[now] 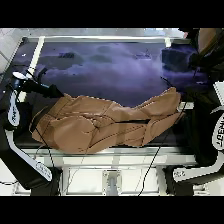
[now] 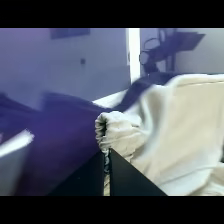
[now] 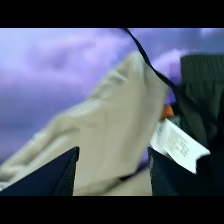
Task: Fold the clothes and pants, and hang the long-sleeved shirts on hangers.
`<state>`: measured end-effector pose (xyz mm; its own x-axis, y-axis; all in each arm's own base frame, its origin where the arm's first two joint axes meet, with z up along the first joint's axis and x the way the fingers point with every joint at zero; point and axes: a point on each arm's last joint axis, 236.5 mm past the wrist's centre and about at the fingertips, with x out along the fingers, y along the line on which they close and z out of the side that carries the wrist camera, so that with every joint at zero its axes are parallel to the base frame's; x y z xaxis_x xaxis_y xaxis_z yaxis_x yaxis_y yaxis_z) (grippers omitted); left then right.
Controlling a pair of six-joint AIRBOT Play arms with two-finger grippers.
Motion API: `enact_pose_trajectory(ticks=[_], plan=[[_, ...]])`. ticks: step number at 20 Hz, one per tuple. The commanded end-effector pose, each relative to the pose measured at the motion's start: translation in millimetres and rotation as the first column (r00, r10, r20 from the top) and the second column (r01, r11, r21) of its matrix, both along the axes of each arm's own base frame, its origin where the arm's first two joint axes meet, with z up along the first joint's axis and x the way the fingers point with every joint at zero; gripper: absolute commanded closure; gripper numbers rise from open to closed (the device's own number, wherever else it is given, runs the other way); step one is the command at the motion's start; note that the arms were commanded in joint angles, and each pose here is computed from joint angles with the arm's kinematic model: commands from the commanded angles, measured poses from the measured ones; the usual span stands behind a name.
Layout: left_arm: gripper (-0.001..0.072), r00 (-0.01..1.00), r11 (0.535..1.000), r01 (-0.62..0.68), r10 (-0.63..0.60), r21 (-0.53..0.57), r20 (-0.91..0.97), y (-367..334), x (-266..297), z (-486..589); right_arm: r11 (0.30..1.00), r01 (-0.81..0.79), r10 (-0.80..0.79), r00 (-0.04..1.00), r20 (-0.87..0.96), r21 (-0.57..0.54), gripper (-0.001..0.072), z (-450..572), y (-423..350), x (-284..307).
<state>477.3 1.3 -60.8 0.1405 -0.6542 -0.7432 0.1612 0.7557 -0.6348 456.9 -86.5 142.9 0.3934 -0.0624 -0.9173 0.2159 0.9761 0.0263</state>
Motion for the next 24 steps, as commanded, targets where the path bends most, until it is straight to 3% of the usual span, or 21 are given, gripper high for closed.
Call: enact_pose_trajectory(ticks=[1, 5, 11, 15, 17, 19, 24], plan=[[0.0684, 0.994, 0.999, -0.031, 0.029, 0.018, 0.102, 17, 9, 40, 1.0, 0.0, -0.003, 0.993, -0.117, -0.028, 0.0219, -55, -13, -12], [0.0684, 0.966, 0.981, -0.172, 0.151, 0.087, 0.211, 75, 2, 102, 0.999, 0.049, -0.049, 0.985, -0.165, -0.004, 0.0219, -127, -16, -18], [0.0685, 0.897, 0.889, -0.428, 0.395, 0.165, 0.2, 159, -31, 136, 0.992, 0.1, -0.09, 0.988, -0.125, 0.072, 0.022, -159, -3, -3], [0.0684, 0.894, 0.878, -0.44, 0.408, 0.191, 0.184, 166, -36, 131, 0.972, 0.136, -0.097, 0.975, -0.2, 0.193, 0.022, -197, 23, 0], [0.0684, 0.897, 0.88, -0.434, 0.402, 0.194, 0.183, 164, -35, 131, 0.968, 0.15, -0.094, 0.96, -0.264, 0.199, 0.0233, -220, 25, -8], [0.0685, 0.897, 0.88, -0.434, 0.402, 0.194, 0.183, 164, -35, 131, 0.968, 0.157, -0.093, 0.948, -0.304, 0.195, 0.03, -233, 24, -14], [0.0684, 0.897, 0.88, -0.434, 0.402, 0.194, 0.183, 164, -35, 131, 0.964, 0.166, -0.106, 0.956, -0.273, 0.207, 0.0299, -246, 26, -7]])
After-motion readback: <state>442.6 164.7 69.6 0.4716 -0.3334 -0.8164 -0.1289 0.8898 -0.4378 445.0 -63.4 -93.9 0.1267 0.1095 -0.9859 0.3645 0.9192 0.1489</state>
